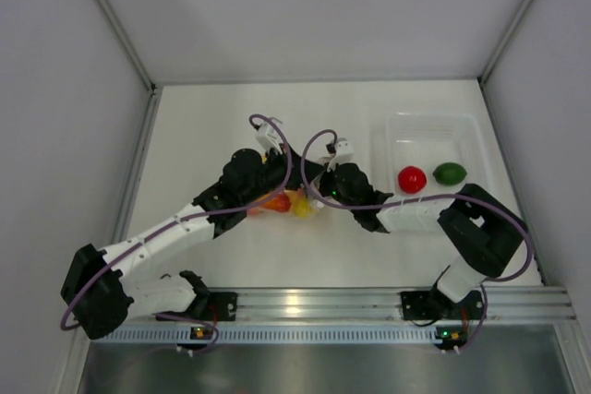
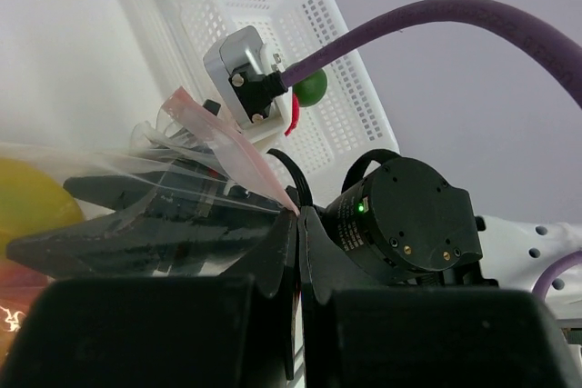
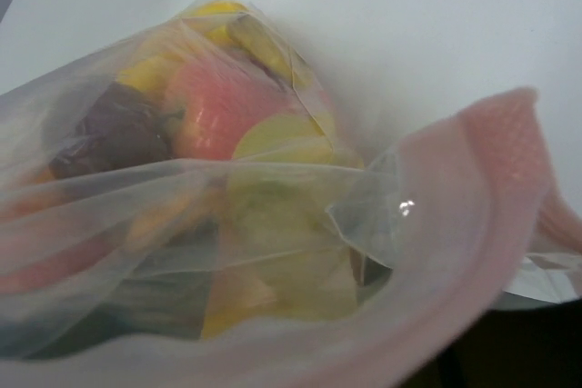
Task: Open the zip-top bag and remove the fake food
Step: Pick up the fake fruit from the zipper food storage bag.
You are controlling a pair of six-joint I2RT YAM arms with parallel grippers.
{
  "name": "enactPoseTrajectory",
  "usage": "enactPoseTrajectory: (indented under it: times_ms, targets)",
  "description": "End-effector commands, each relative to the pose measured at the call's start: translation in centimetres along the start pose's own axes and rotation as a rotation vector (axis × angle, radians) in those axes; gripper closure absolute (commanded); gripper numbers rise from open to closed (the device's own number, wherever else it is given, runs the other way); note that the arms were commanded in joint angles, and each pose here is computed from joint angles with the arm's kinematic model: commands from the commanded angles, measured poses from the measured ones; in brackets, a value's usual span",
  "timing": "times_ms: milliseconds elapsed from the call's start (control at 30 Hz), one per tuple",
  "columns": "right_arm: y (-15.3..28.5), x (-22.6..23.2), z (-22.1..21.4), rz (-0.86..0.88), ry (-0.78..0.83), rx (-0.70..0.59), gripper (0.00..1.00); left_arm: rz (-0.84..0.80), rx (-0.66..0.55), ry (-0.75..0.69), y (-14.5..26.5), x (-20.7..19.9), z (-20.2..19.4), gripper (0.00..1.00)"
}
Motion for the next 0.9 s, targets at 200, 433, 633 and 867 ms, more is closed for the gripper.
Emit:
enactPoseTrajectory:
  times_ms: [200,433,633,867]
  targets:
    - [-1.6,2.0,1.6,0.078,0.036,-0.054,0.39,-0.152,-0.043,-0.015,0.7,-3.4,1.4,1.00]
    - [-2.1,0.9,0.2,0.016,0.076,-0.024,0.52,-0.159,-0.050,-0.021,1.1,-3.6,1.6,1.00]
    - [-2.3,0.9,0.3,0.024,0.069,-0.049,0.67,-0.155,-0.059,-0.030,1.2,-3.5,1.6,1.00]
    - [-1.1,1.3,1.5,0.054,0.069,-0.092,0.75,-0.114,-0.071,-0.033,1.0,-2.2,1.3,1.00]
Point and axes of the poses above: each gripper's point midway between its finger pads, its own y axis back along the fingers, its own x axis along the line the jaws close on, z = x × y, the point moved 5 cm from there along y, back along the fingers, and after that the axes turned 9 degrees about y, right-handed, at the moved point
